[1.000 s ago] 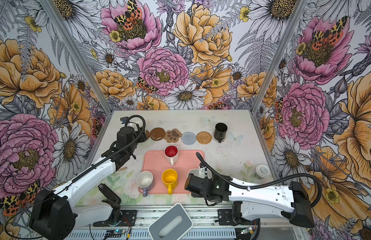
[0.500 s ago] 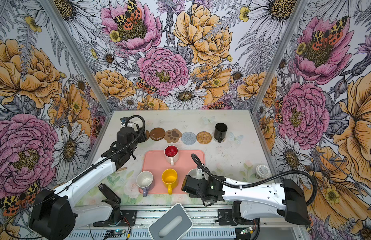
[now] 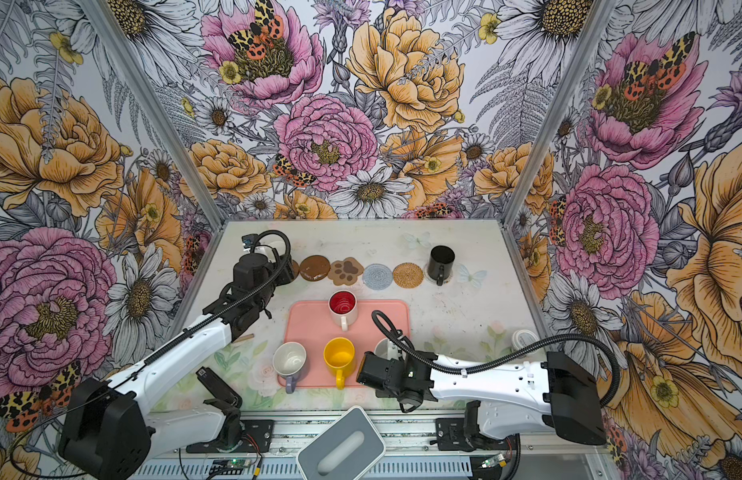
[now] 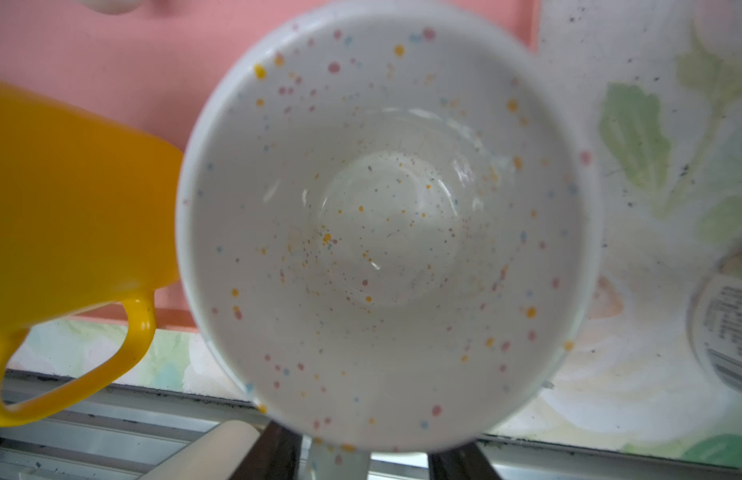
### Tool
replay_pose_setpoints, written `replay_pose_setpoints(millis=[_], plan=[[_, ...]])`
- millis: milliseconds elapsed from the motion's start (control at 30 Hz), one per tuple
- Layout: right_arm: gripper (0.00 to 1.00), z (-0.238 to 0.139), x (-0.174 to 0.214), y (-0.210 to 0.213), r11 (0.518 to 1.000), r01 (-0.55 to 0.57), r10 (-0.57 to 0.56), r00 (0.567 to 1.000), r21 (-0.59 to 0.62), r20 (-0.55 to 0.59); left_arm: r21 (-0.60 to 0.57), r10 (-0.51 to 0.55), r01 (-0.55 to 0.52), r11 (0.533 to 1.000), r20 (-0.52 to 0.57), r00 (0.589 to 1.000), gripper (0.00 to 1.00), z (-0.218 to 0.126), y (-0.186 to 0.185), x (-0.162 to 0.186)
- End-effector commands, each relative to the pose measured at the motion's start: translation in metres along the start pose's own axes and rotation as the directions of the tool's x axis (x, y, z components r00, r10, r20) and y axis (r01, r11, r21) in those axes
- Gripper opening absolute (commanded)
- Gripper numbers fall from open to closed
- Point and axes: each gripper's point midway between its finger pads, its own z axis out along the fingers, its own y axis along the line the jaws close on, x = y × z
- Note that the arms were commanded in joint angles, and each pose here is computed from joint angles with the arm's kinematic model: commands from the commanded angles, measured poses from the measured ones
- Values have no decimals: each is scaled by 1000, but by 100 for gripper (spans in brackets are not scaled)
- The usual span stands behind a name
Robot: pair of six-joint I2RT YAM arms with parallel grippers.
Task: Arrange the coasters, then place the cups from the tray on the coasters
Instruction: 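Lower the right gripper into the speckled white mug on the tray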
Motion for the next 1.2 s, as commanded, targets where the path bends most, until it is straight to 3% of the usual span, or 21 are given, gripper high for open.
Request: replay_pose_setpoints(millis=[0, 667, 800, 1033, 1167], plan=[[47, 4, -2, 1, 1000, 10, -10, 1000, 11, -7, 33, -34, 34, 999, 16, 999, 71, 1, -3, -5], [34, 20, -7, 5, 997, 50, -46, 997, 59, -69, 51, -63, 63, 997, 3, 998, 71, 6, -3, -2], [25, 23, -6, 5, 996, 54, -49, 996, 68, -79, 47, -64, 64, 997, 1, 998, 71, 6, -1, -1], [0, 25, -7, 6, 995, 66, -60, 995, 76, -85, 48, -67, 67, 997, 1, 998, 71, 6, 0, -1], [0, 23, -11, 9, 994, 81, -76, 995, 71, -72, 47, -68, 68, 997, 2, 998, 71, 6, 0, -1]])
